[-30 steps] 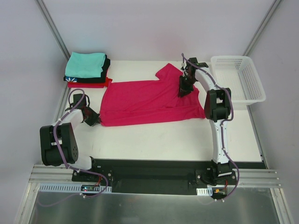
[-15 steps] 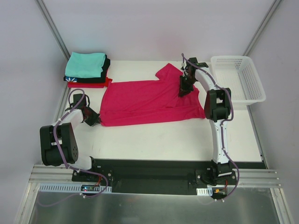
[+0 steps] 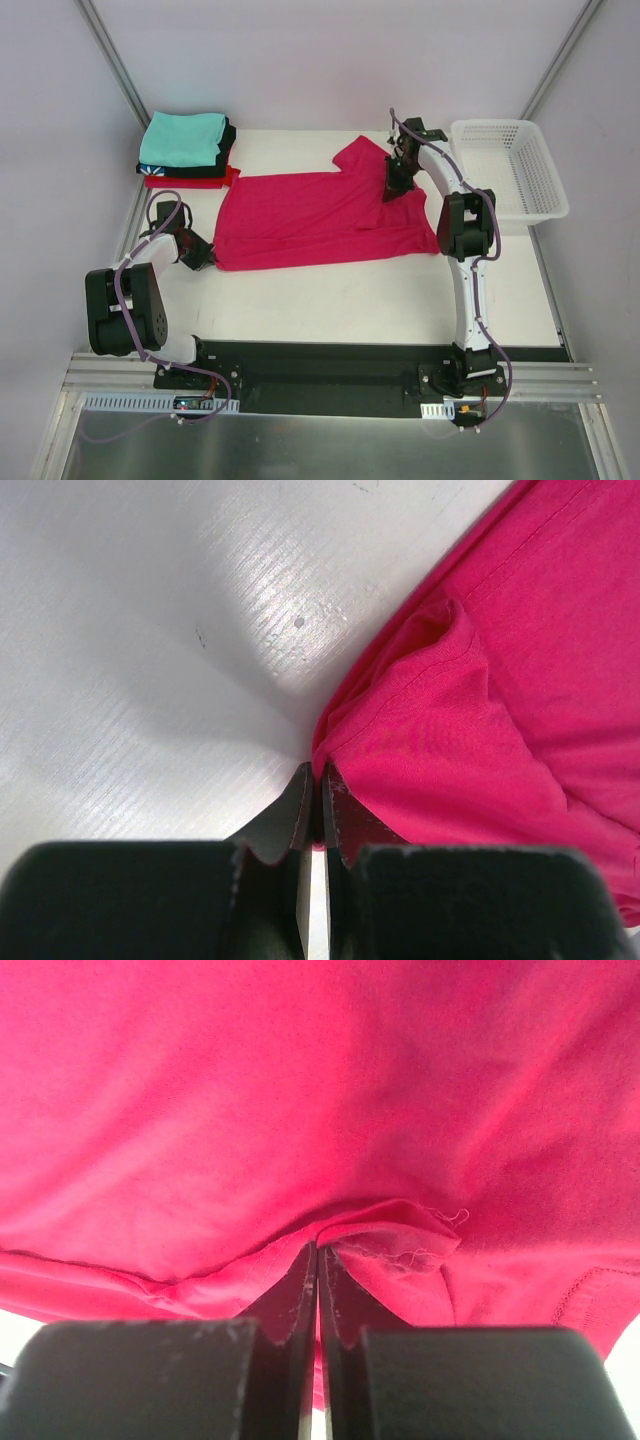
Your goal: Fold and stack the t-shirts
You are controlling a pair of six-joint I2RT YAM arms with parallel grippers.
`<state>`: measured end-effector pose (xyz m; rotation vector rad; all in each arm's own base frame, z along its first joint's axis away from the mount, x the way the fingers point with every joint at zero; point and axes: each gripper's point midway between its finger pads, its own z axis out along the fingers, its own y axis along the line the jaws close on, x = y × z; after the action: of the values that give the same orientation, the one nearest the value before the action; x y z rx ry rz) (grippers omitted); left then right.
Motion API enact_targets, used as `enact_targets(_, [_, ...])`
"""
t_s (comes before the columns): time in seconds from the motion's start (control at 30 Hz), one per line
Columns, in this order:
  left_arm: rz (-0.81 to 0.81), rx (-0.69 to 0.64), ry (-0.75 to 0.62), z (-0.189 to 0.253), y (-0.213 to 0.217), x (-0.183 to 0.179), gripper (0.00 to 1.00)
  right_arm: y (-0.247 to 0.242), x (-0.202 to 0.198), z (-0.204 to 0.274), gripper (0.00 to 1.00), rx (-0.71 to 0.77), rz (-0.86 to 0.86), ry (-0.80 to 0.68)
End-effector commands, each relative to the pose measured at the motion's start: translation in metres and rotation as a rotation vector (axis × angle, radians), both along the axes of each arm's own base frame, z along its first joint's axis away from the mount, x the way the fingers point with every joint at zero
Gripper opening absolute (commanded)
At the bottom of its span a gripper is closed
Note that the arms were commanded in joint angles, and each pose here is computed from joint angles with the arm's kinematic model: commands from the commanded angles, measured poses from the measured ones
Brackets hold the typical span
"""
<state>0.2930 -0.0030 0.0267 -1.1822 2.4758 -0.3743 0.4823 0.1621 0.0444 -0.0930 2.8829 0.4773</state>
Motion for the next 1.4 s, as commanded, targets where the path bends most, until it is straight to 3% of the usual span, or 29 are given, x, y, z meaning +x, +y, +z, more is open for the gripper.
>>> enact_targets(0.0, [-0.01,-0.003,-0.001,0.002,0.002,0.002,0.0,0.008,0.009,0.019,0.02,0.019,-0.003,-0.042])
enact_targets(0.37, [-0.014,0.001,0.007,0.0,0.003,0.003,0.0,0.014,0.032,0.017,0.08,0.047,-0.021,-0.1])
enact_targets(0.53, [-0.016,0.005,0.012,-0.002,0.003,0.002,0.0,0.011,0.043,0.013,0.27,0.034,-0.037,-0.133])
enact_targets(0.57, [-0.016,0.005,0.01,-0.001,0.003,0.002,0.0,0.013,0.045,0.014,0.37,0.04,-0.036,-0.142])
enact_targets(0.63, [-0.014,0.007,0.017,-0.003,0.004,0.001,0.0,0.014,0.048,0.018,0.46,0.044,-0.037,-0.156])
enact_targets(0.9, [-0.015,-0.002,0.011,-0.001,0.002,0.004,0.0,0.012,0.022,0.039,0.47,0.043,-0.009,-0.133])
enact_targets(1.37, [-0.025,-0.033,-0.016,0.007,-0.003,0.007,0.0,0.011,-0.043,0.043,0.38,-0.007,0.041,-0.027])
